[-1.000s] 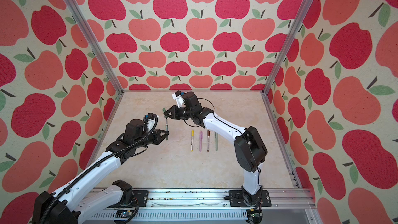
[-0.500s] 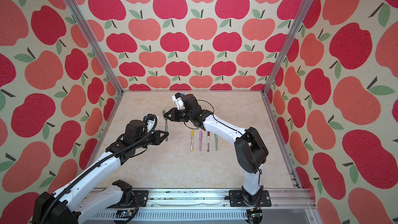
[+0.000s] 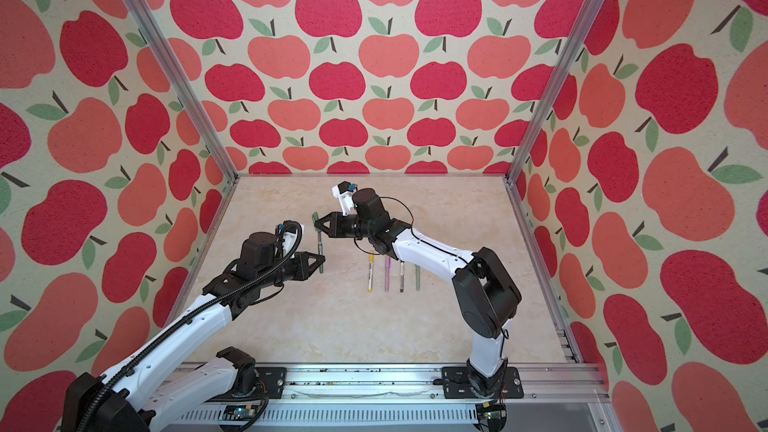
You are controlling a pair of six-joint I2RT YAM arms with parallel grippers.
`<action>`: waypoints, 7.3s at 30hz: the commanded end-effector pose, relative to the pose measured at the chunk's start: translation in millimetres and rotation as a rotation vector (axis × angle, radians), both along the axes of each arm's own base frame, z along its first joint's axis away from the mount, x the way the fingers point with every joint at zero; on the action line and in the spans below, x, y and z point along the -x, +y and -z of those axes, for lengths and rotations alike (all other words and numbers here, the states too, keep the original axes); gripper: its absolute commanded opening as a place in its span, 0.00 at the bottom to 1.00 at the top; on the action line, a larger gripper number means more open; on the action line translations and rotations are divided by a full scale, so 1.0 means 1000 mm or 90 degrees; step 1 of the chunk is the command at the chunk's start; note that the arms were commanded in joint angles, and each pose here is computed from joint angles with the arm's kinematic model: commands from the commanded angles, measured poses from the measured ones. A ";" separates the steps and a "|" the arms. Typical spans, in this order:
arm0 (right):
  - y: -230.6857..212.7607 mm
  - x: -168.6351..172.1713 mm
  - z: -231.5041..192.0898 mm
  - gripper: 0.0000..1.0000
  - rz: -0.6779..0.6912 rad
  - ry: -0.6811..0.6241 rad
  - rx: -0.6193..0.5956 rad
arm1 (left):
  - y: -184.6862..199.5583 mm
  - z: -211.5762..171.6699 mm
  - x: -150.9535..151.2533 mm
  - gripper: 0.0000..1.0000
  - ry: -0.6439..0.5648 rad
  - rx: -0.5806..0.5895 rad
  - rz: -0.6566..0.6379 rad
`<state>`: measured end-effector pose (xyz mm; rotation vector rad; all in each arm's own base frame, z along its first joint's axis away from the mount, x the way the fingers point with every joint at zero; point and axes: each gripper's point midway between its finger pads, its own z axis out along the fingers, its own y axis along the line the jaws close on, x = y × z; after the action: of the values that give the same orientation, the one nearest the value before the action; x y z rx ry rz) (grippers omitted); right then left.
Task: Insert the pens into the pen caps
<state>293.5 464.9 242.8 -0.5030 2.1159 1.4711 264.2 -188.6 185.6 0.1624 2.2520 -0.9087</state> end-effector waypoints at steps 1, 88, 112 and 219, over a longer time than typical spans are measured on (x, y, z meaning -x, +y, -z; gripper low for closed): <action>0.008 0.020 -0.003 0.05 -0.030 0.004 -0.019 | 0.002 -0.018 -0.007 0.00 -0.043 0.021 -0.016; -0.007 0.045 -0.050 0.06 -0.114 -0.099 -0.099 | 0.002 -0.092 -0.015 0.00 -0.297 0.045 0.032; -0.014 0.045 -0.065 0.06 -0.119 -0.171 -0.121 | -0.010 -0.109 -0.021 0.00 -0.290 0.085 0.063; -0.033 0.018 -0.078 0.33 -0.016 -0.230 0.100 | -0.014 -0.068 -0.019 0.00 -0.272 -0.160 0.098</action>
<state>277.3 425.8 323.2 -0.7872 1.9227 1.1259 278.7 -202.7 253.4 0.5963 1.9731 -0.6199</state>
